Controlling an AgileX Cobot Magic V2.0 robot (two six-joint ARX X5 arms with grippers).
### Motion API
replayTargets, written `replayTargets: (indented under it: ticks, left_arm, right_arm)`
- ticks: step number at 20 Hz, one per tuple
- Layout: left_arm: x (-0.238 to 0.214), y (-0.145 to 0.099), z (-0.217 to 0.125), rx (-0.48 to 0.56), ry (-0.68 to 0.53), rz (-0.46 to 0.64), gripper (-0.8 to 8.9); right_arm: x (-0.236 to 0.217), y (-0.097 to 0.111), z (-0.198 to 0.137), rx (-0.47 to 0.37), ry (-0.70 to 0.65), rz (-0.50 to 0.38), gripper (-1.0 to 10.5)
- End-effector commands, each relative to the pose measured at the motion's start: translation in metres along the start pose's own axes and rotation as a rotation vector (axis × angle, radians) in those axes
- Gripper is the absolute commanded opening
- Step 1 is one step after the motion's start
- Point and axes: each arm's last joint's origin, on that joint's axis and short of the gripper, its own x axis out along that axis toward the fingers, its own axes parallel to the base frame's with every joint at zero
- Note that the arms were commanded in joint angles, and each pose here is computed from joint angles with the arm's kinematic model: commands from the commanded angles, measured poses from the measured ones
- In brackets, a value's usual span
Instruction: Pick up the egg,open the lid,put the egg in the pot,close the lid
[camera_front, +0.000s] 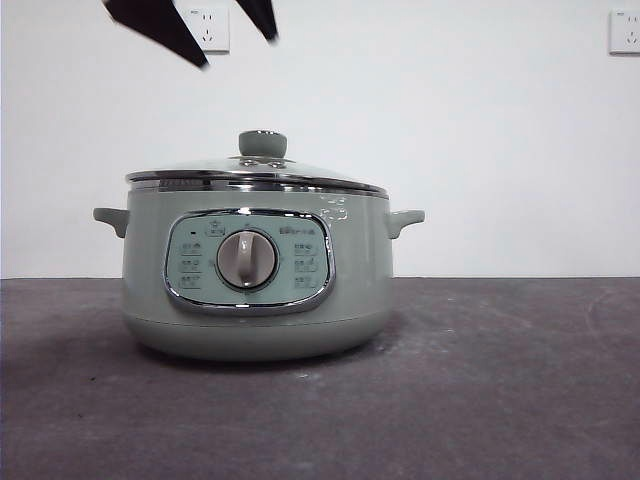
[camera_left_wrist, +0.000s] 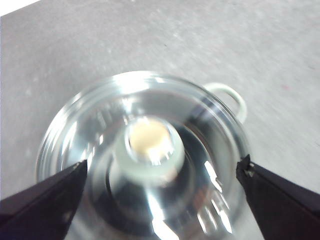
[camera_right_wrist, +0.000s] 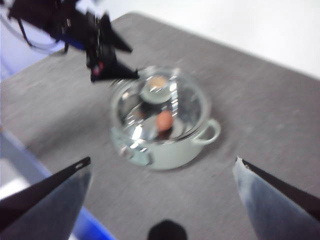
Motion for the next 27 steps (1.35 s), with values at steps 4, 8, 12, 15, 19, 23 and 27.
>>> replayTargets:
  ticks: [4,8,12,15,19,23,27]
  left_arm:
    - [-0.075,-0.013,-0.028,-0.017,0.057,-0.107,5.01]
    - [-0.117,-0.019,-0.052,-0.021,0.101,-0.114,3.43]
    - [-0.141,-0.023,-0.067,0.021,0.117,-0.118,-0.08]
    - [-0.144,-0.023,-0.070,0.018,0.132,-0.116,-0.04]
    - [-0.143,-0.023,-0.070,0.018,0.136,-0.110,-0.04]
    - [-0.143,-0.023,-0.070,0.018,0.136,-0.111,-0.04]
    - [-0.143,-0.023,-0.070,0.018,0.136,-0.111,-0.04]
  right_arm:
    - [0.024,0.003,-0.002,0.032,0.158,0.144,4.7]
    - [0.041,0.003,0.001,0.046,0.227,0.196,2.8]
    - [0.052,0.003,0.003,0.049,0.256,0.194,-0.1]
    - [0.054,0.002,0.003,0.051,0.260,0.187,0.0]
    - [0.049,0.003,0.002,0.054,0.247,0.186,0.0]
    - [0.045,0.003,0.001,0.053,0.236,0.185,0.0]
    - [0.042,0.003,0.001,0.052,0.229,0.185,0.0]
